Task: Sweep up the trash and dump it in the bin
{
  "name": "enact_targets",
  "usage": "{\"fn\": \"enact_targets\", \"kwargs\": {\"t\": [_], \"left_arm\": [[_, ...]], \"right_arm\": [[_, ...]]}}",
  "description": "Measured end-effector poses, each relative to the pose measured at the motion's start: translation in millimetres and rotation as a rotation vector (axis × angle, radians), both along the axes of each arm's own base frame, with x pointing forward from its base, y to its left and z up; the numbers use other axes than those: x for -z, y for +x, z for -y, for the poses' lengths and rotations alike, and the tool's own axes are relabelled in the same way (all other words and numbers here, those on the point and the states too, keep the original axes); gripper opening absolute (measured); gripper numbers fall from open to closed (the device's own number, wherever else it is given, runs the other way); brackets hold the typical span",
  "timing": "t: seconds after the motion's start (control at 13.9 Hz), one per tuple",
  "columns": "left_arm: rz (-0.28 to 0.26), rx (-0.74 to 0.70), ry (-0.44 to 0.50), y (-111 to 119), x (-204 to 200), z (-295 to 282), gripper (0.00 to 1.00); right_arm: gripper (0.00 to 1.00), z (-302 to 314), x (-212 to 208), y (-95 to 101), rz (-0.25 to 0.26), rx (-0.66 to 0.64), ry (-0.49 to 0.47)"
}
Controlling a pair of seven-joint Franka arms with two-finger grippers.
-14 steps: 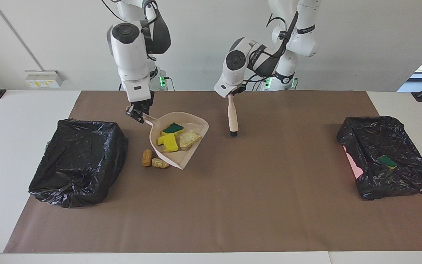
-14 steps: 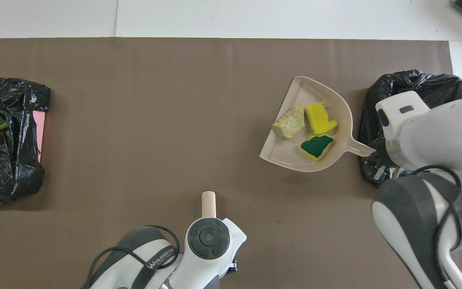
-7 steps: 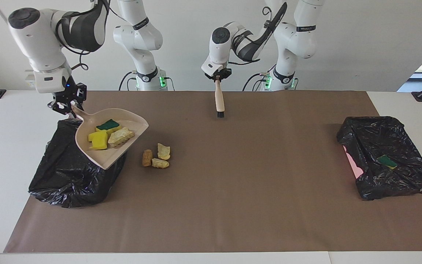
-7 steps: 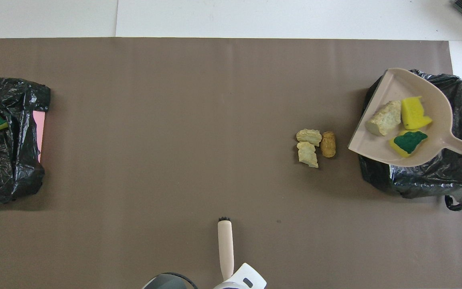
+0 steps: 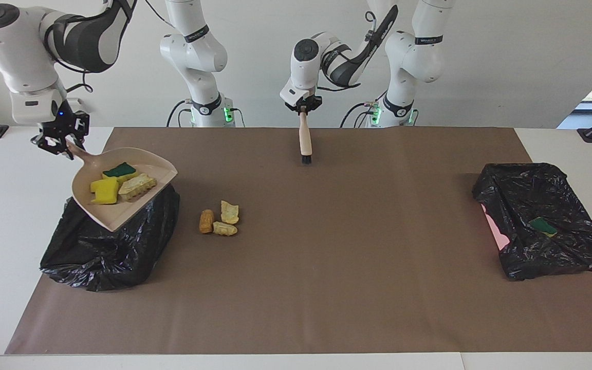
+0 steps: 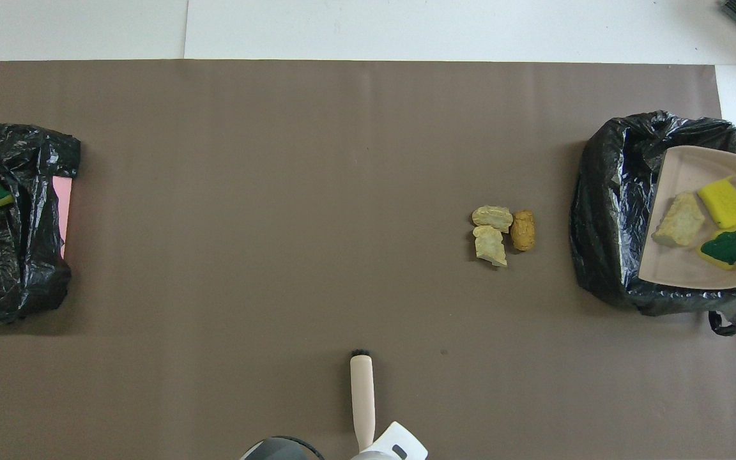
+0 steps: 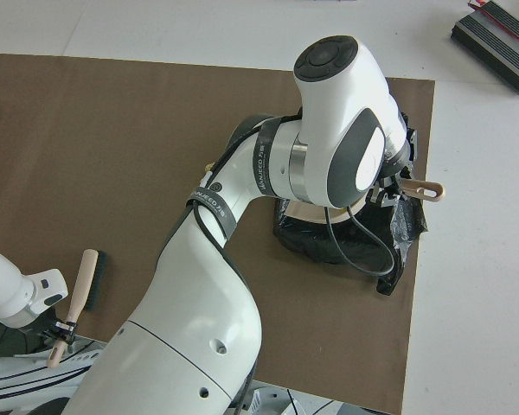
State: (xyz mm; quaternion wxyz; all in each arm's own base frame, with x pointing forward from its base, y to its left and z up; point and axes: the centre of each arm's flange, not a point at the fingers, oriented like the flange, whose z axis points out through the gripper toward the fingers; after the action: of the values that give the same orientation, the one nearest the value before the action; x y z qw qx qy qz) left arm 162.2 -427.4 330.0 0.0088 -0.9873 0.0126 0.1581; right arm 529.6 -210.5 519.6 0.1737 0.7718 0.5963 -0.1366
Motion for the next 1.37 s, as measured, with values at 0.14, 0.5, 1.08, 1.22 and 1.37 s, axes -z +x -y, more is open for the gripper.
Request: {"fn": "enact_targets", "kwargs": {"t": [0.14,0.5,1.08,1.22,1.37], "left_arm": [[0.001,-0.002,-0.002,0.7,-0.2,0.0,0.28],[0.016,-0.095,-0.033,41.8,-12.0,-7.5,0.81],[0.341,-0.017,-0.200,270.1,-174.8,-83.4,1.00],[0.384,0.091,-0.154,306.1,-217.0,-126.2,1.00],[0.414,0.155,-0.130,332.8,-254.2,-164.0,1.00]], "right_arm": [[0.32,-17.5,-0.6,10.6,-0.038,-0.110,-0.096],[0.32,-31.9,0.7,21.2,-0.095,-0.314,-0.247],[0.32,-62.7,-3.0,31.0,-0.180,-0.473,-0.484],[0.32,-69.6,-5.9,32.8,-0.184,-0.493,-0.512],[0.32,-75.0,-9.8,33.5,-0.194,-0.498,-0.532]]}}
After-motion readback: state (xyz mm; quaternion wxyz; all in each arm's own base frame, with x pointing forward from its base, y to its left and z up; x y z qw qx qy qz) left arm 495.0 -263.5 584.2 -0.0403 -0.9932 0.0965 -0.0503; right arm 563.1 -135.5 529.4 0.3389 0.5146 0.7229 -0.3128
